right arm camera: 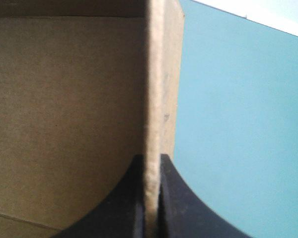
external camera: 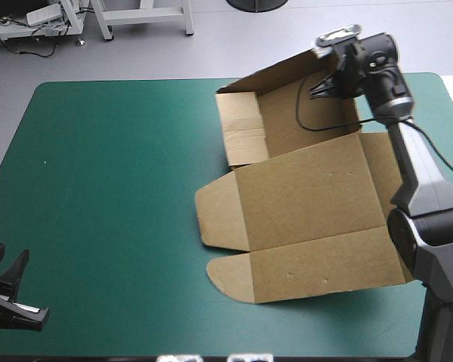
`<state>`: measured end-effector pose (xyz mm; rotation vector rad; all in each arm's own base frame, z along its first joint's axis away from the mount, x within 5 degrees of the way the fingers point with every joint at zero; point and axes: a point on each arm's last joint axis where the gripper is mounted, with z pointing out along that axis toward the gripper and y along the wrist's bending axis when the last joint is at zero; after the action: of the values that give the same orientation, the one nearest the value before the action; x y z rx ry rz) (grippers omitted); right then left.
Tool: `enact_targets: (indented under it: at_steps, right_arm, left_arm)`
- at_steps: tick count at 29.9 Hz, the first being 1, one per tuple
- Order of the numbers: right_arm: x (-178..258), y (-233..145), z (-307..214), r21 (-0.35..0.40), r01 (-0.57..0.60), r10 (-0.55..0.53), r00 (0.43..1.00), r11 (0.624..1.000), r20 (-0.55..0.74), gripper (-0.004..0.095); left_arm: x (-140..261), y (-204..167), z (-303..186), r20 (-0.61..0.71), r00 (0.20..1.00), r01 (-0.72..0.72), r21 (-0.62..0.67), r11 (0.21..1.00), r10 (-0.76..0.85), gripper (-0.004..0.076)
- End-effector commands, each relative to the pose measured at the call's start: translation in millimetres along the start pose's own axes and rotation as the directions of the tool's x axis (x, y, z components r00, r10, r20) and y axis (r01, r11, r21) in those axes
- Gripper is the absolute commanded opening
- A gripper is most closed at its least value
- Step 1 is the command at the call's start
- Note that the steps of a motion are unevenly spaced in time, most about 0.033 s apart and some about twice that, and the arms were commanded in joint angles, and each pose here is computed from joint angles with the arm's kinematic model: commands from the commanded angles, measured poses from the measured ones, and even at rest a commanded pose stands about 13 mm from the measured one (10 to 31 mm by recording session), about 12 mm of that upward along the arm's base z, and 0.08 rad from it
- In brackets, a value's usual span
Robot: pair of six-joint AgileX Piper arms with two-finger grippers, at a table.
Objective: Fold the box
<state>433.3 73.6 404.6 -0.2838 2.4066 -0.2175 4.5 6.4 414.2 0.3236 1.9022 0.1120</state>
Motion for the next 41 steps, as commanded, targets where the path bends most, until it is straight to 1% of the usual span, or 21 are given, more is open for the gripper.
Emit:
enact_targets:
  at_steps: [1, 3, 6, 8, 11, 15, 18, 25, 29, 32, 37, 41]
  right_arm:
    - [6.4, -68.8, -57.1, 0.12, -0.115, 0.104, 0.99, 0.986, 0.097, -0.0023]
    - [17.3, -95.7, -60.6, 0.15, -0.166, 0.155, 0.984, 0.975, 0.084, -0.0023]
    - [40.1, -134.0, -50.0, 0.204, -0.237, 0.238, 0.971, 0.95, 0.021, -0.0023]
    - [57.8, -153.8, -37.7, 0.209, -0.283, 0.296, 0.954, 0.936, -0.034, -0.0023]
    - [84.7, -174.4, -15.8, 0.232, -0.317, 0.35, 0.929, 0.919, -0.117, -0.0023]
    - [122.0, -191.9, 14.5, 0.26, -0.326, 0.383, 0.899, 0.909, -0.212, -0.0023]
    - [145.7, -195.9, 36.5, 0.258, -0.34, 0.401, 0.884, 0.904, -0.241, -0.0023]
    - [188.2, -180.8, 83.6, 0.222, -0.339, 0.394, 0.869, 0.914, -0.298, -0.0024]
    - [189.9, -178.3, 88.6, 0.195, -0.317, 0.362, 0.889, 0.928, -0.281, -0.0023]
    - [189.1, -178.9, 88.9, 0.197, -0.314, 0.36, 0.893, 0.929, -0.27, -0.0021]
    - [187.1, -180.7, 89.3, 0.196, -0.269, 0.314, 0.915, 0.943, -0.253, -0.0013]
    - [185.9, -181.4, 89.6, 0.198, -0.267, 0.31, 0.92, 0.943, -0.239, -0.0013]
  left_arm:
    - [-12.1, 2.9, -0.5, 0.086, 0.996, 0.005, -0.016, 1.0, -0.004, 0.0243]
    - [-12.2, 2.9, -0.5, 0.088, 0.996, 0.006, -0.016, 1.0, -0.004, 0.0243]
    - [-12.4, 3.0, -0.5, 0.09, 0.996, 0.006, -0.017, 1.0, -0.004, 0.0243]
    - [-12.4, 3.0, -0.5, 0.09, 0.996, 0.006, -0.017, 1.0, -0.004, 0.0243]
    - [-12.4, 3.0, -0.5, 0.09, 0.996, 0.006, -0.017, 1.0, -0.004, 0.0243]
    - [-12.8, 3.0, -0.5, 0.095, 0.995, 0.006, -0.018, 1.0, -0.004, 0.0243]
    - [-13.2, 3.1, -0.6, 0.099, 0.995, 0.006, -0.018, 1.0, -0.004, 0.0243]
    - [-13.2, 3.1, -0.6, 0.099, 0.995, 0.006, -0.018, 1.0, -0.004, 0.0243]
    - [-13.2, 3.1, -0.6, 0.099, 0.995, 0.006, -0.018, 1.0, -0.004, 0.0243]
    - [-13.2, 3.1, -0.6, 0.099, 0.995, 0.006, -0.018, 1.0, -0.004, 0.0243]
    - [-13.2, 3.1, -0.6, 0.099, 0.995, 0.006, -0.018, 1.0, -0.004, 0.0243]
    - [-13.2, 3.1, -0.6, 0.099, 0.995, 0.006, -0.018, 1.0, -0.004, 0.0243]
